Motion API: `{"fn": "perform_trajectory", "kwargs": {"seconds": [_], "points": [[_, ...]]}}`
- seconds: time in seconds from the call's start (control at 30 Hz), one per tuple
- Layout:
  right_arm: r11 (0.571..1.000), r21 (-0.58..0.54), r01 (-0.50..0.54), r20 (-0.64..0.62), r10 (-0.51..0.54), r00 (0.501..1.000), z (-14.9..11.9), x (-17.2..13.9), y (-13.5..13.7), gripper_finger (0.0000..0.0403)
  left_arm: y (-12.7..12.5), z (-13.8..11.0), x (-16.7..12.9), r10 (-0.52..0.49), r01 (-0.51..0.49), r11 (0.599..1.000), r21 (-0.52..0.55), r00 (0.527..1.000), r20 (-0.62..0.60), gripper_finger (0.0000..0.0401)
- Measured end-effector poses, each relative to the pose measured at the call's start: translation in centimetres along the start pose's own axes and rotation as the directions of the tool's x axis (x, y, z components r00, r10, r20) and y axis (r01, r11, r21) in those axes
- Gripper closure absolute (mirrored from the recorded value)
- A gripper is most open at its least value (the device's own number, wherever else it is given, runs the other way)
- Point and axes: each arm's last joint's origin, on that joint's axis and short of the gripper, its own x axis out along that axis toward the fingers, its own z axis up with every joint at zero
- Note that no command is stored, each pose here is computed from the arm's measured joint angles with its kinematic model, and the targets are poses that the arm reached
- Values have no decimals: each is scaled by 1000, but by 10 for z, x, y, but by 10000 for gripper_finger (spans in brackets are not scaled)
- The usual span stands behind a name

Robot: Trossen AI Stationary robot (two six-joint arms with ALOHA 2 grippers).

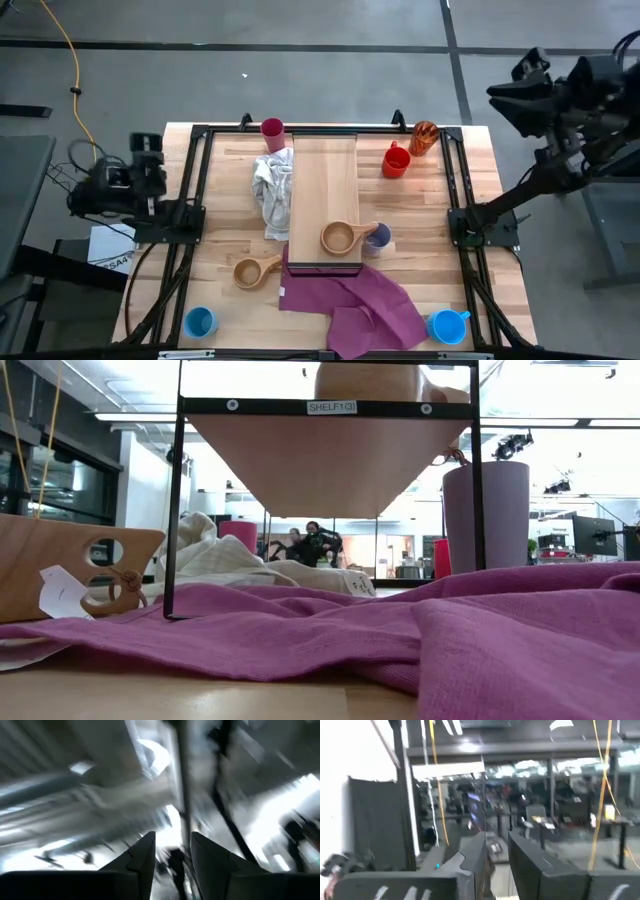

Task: Stack small to large cups/mugs on shelf
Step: Put the brown mug on the shelf

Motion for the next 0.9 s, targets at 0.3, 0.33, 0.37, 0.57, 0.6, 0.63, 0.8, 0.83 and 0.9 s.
{"fn": "perform_trajectory", "kwargs": {"seconds": [0.3,0.33,0.37,0.57,0.6,0.63,0.8,0.83,0.9], "points": [[988,74,137,-118,-128,985,-9,-28,-12,330,12,28,93,-334,321,941,-110,824,-458,290],[985,79,151,-128,-140,982,-10,-30,-13,330,12,26,102,-352,333,934,-131,782,-515,290],[982,83,168,-142,-155,978,-11,-31,-14,330,11,22,110,-365,342,927,-154,731,-577,290],[955,107,276,-304,-233,924,-29,-35,-17,330,6,6,142,-434,390,883,-262,461,-774,290],[946,111,303,-331,-252,909,-32,-37,-18,330,5,4,144,-443,395,875,-279,422,-791,290],[937,116,328,-354,-270,896,-35,-39,-19,330,5,2,146,-450,398,868,-296,380,-808,290],[898,121,424,-463,-327,824,-47,-47,-22,330,-2,-12,141,-475,357,845,-399,155,-866,290],[891,118,439,-480,-336,810,-49,-48,-23,330,-3,-15,139,-478,334,845,-417,122,-870,290],[880,123,459,-477,-353,805,-51,-49,-23,330,-5,-20,136,-482,295,846,-444,67,-874,290]]}}
